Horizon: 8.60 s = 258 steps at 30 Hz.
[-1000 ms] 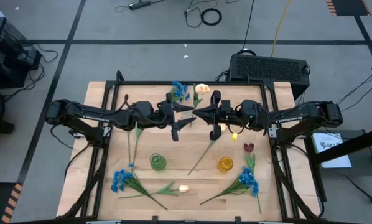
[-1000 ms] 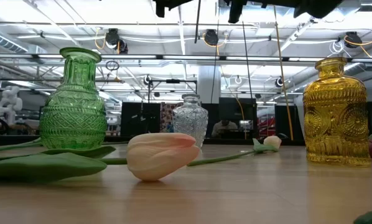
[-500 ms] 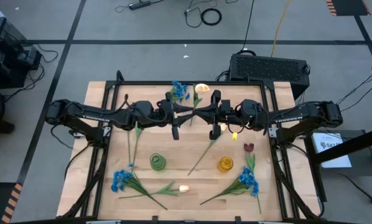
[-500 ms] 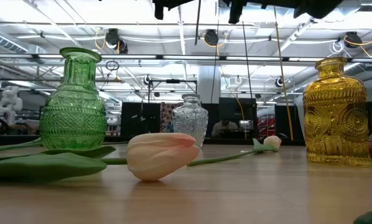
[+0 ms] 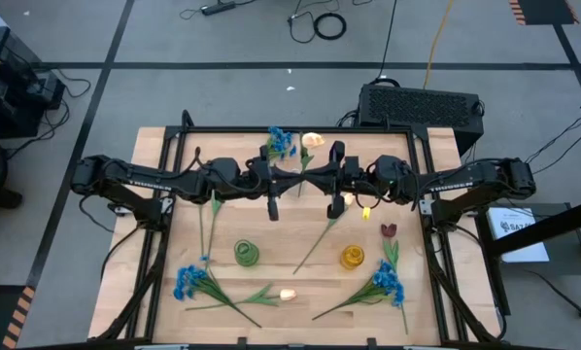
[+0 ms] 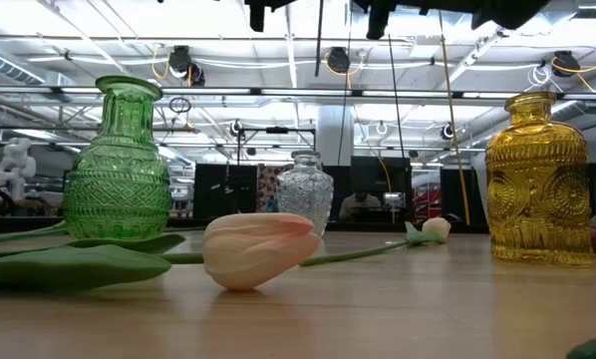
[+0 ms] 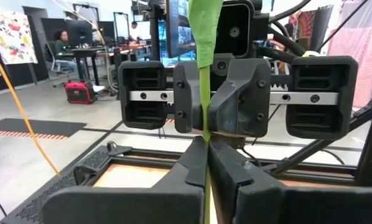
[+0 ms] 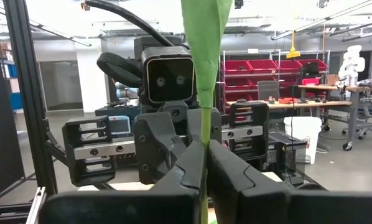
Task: Sort flowers into vase by color
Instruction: Put the top pink flower into the transparent vase
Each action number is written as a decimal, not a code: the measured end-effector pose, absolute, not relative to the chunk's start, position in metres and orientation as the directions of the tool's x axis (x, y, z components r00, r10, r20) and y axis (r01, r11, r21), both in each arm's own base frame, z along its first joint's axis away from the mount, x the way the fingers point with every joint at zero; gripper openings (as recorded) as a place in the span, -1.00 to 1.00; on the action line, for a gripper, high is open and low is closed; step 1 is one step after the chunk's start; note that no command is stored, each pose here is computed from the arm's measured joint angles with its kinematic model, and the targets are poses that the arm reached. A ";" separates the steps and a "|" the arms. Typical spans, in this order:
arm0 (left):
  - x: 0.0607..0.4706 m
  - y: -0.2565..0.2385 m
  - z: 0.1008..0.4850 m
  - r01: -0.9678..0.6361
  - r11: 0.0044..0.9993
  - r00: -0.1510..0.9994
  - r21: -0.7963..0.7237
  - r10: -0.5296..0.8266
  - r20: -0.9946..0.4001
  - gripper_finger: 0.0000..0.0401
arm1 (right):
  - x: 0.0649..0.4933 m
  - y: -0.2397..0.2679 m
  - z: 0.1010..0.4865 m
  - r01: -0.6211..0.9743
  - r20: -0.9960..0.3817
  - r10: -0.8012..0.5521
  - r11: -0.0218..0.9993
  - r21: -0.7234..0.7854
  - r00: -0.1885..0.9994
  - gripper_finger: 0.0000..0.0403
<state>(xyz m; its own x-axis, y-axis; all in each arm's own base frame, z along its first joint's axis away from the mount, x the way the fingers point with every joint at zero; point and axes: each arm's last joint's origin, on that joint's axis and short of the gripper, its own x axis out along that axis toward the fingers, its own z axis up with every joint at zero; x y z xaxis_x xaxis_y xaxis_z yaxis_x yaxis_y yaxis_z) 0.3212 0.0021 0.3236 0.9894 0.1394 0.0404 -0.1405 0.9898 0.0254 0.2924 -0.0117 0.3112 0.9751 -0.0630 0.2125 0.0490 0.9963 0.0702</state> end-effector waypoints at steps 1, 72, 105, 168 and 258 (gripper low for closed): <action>0.321 0.002 0.323 -0.137 0.990 0.990 0.025 0.136 0.040 -0.96 | 0.292 -0.012 0.311 0.049 0.208 -0.063 0.996 0.070 0.976 -0.91; 0.315 0.104 0.249 -0.117 0.993 0.972 0.027 0.109 0.211 -0.96 | 0.241 0.021 0.312 0.016 -0.167 0.012 0.986 0.166 0.986 0.28; 0.289 0.099 0.202 -0.169 0.985 0.962 0.030 0.158 0.222 -0.96 | 0.241 0.027 0.314 0.032 -0.150 -0.007 0.985 0.169 0.989 0.28; 0.287 0.089 0.140 -0.201 0.979 0.977 0.044 0.197 0.080 -0.92 | 0.241 0.027 0.313 0.031 -0.159 -0.005 0.986 0.166 0.987 0.28; 0.180 0.004 0.226 0.006 0.997 0.864 -0.077 -0.044 -0.501 -0.37 | 0.295 0.040 0.226 0.874 -0.842 -0.301 0.347 0.341 0.448 0.27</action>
